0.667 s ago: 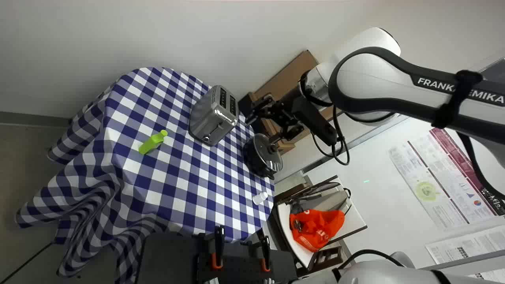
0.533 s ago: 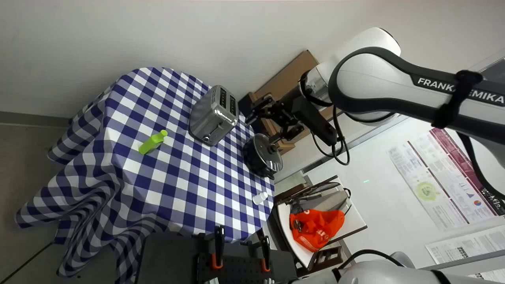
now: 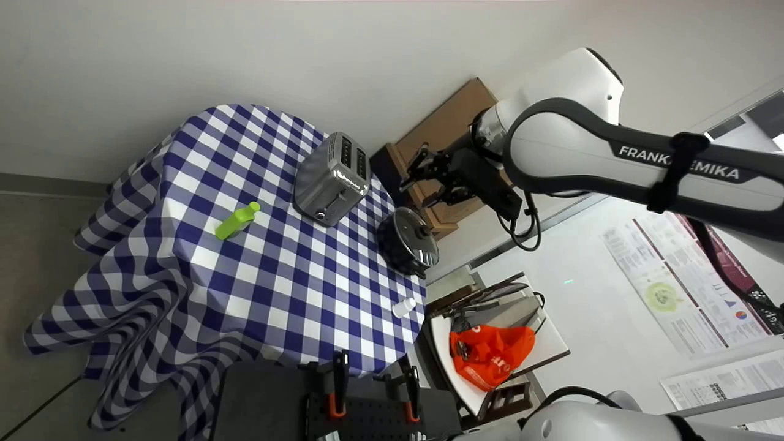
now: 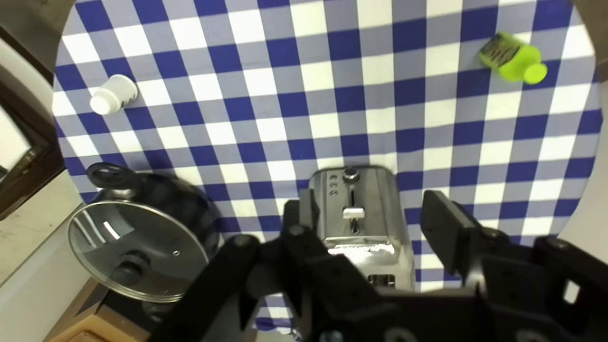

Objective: Push the lever on the toaster downwards

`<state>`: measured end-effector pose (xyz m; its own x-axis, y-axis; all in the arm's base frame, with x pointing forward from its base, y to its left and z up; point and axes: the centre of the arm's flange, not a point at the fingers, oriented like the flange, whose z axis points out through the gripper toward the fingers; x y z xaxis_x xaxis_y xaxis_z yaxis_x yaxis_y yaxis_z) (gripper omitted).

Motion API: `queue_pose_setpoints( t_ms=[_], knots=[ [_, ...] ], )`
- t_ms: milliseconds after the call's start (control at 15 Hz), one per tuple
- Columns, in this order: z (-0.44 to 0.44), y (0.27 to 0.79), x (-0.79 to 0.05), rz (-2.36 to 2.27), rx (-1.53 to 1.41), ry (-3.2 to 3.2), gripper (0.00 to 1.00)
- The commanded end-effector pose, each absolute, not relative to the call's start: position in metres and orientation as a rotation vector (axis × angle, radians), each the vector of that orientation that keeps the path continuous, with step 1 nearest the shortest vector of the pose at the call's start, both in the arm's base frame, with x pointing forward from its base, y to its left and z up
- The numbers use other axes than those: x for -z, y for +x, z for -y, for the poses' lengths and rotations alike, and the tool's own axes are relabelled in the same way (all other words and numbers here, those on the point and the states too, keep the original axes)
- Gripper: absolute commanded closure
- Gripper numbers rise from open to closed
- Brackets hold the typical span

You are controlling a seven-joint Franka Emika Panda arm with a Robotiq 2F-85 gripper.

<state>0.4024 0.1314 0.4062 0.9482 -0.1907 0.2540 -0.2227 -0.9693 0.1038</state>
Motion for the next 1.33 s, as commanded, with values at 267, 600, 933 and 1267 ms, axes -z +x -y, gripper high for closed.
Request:
queue_pose_setpoints(
  t_ms=[267, 600, 933, 1267],
  knots=[
    [-0.093, 0.502, -0.361, 0.53, -0.551, 2.821, 1.0],
    [-0.106, 0.56, -0.309, 0.468, -0.544, 2.751, 1.0],
    [-0.139, 0.598, -0.257, 0.356, -0.498, 2.757, 1.0],
    [-0.145, 0.618, -0.221, 0.354, -0.45, 2.758, 1.0]
  ],
)
